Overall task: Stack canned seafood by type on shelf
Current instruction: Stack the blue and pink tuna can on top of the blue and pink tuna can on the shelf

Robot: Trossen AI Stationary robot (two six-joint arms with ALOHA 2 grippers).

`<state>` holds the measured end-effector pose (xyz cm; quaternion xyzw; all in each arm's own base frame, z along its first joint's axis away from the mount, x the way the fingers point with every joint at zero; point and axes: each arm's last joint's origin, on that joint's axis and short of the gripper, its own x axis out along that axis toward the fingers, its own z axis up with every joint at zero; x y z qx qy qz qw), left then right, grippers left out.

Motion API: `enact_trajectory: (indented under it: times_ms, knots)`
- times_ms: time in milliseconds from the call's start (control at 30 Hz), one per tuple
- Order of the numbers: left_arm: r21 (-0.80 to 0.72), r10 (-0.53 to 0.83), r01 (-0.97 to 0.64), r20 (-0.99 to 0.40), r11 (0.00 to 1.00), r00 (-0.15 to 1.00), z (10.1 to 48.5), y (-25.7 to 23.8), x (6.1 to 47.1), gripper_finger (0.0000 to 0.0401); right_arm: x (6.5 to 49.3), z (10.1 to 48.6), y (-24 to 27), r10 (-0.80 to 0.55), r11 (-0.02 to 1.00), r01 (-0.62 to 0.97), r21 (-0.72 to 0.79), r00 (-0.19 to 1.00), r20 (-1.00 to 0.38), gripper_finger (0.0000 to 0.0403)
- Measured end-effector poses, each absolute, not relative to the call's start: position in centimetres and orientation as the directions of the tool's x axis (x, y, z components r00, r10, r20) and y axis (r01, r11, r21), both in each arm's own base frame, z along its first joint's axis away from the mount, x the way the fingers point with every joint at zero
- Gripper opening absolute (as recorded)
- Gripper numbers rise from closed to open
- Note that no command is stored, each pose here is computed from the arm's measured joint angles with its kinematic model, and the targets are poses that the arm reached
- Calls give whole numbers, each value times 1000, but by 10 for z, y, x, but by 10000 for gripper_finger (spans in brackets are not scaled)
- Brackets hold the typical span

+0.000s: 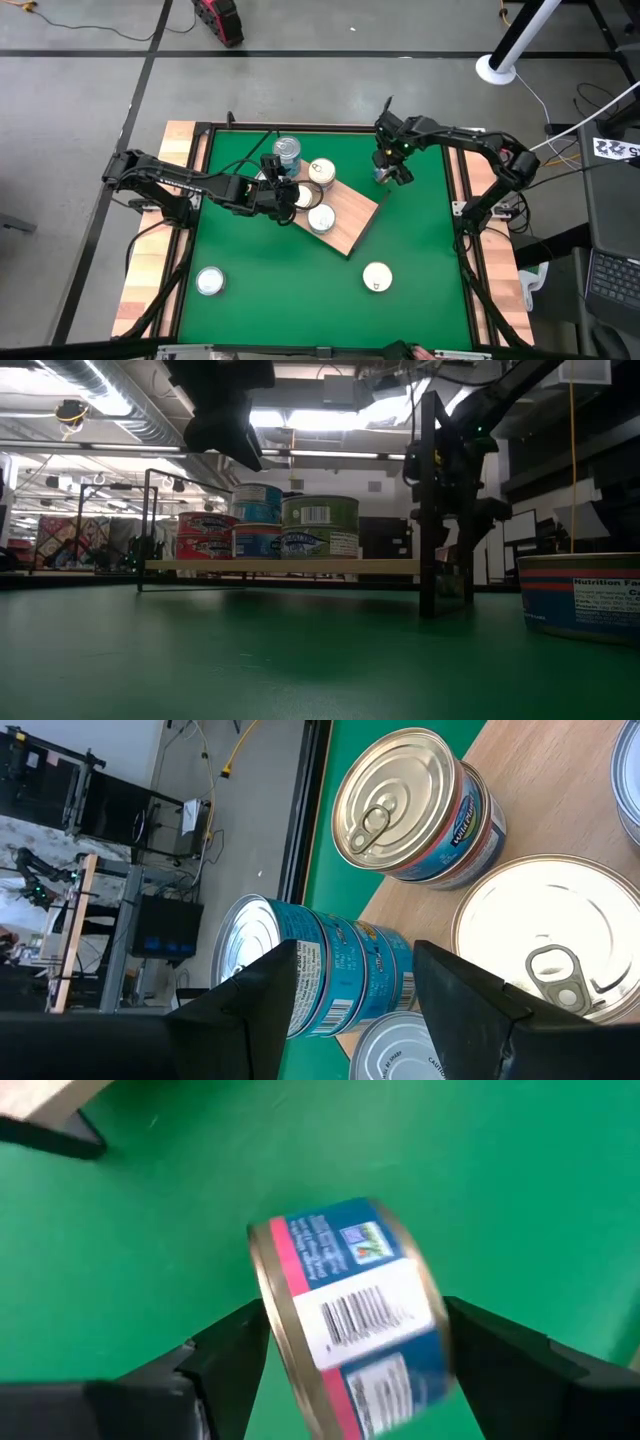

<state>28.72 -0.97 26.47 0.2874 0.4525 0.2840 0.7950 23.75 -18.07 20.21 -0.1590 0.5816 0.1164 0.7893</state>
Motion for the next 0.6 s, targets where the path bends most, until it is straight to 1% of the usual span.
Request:
enact_trajectory:
  times_ms: [233,367,500,600]
  knots:
    - [714,712,-191,-556,673,429,265,-10,287,196,240,183,-182,35,927,-371,-59,240,-970,292]
    - [713,712,-193,-556,674,429,265,-10,287,196,240,182,-183,36,930,-364,-55,238,-970,292]
    - [713,712,-194,-556,674,429,265,-10,287,196,240,182,-183,35,949,-312,-42,238,-971,291]
    - [713,712,-193,-556,674,429,265,-10,287,196,240,182,-183,36,951,-306,-39,238,-971,283]
